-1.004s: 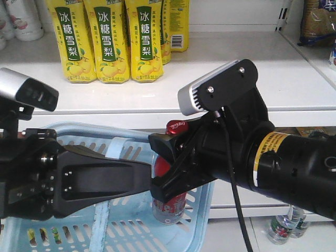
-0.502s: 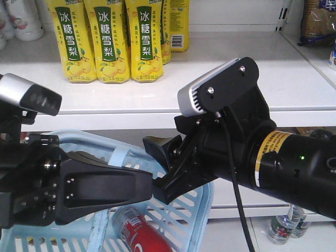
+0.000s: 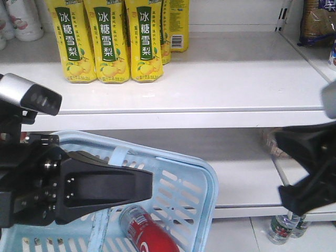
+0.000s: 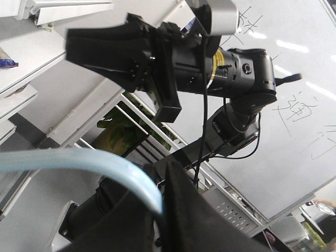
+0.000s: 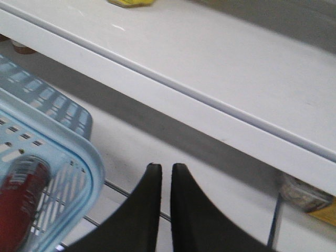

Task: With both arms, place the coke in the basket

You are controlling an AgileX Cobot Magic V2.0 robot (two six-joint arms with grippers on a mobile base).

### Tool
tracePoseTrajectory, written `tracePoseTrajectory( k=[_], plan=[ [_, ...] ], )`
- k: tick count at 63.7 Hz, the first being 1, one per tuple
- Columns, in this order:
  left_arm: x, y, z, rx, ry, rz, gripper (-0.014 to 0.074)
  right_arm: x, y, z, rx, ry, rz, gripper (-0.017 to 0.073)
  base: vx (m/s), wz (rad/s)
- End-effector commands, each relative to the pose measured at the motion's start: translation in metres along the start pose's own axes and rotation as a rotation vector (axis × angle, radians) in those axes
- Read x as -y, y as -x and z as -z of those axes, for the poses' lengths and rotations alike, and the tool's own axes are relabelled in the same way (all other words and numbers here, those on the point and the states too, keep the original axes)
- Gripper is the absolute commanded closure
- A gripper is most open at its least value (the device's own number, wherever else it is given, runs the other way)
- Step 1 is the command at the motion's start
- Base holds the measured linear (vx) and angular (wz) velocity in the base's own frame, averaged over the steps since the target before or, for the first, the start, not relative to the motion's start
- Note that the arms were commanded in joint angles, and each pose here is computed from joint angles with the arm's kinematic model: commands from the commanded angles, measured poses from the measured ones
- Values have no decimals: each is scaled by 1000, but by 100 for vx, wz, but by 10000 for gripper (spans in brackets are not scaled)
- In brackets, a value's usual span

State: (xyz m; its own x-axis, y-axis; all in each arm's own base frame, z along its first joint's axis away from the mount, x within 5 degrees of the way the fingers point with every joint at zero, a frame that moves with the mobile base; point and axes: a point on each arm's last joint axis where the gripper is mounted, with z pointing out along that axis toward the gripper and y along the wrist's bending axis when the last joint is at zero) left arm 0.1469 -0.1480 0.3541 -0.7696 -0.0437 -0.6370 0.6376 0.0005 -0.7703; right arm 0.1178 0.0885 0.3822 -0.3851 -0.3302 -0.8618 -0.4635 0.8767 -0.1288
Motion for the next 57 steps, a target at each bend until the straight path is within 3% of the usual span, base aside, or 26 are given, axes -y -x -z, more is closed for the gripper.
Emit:
tracePoseTrajectory(
  k=[1, 17, 30, 57],
  plan=[
    [22, 12, 2, 90, -113, -9, 599, 12, -11, 17, 76, -28, 13, 568, 0, 0],
    [22, 12, 2, 90, -113, -9, 599, 25, -102, 17, 73, -66, -119, 564, 0, 0],
    [22, 12, 2, 90, -113, -9, 599, 32, -135, 23, 141, -61, -230, 564, 0, 0],
    [22, 12, 2, 90, -113, -9, 599, 37, -136, 30, 196, -74, -232, 564, 0, 0]
  ],
)
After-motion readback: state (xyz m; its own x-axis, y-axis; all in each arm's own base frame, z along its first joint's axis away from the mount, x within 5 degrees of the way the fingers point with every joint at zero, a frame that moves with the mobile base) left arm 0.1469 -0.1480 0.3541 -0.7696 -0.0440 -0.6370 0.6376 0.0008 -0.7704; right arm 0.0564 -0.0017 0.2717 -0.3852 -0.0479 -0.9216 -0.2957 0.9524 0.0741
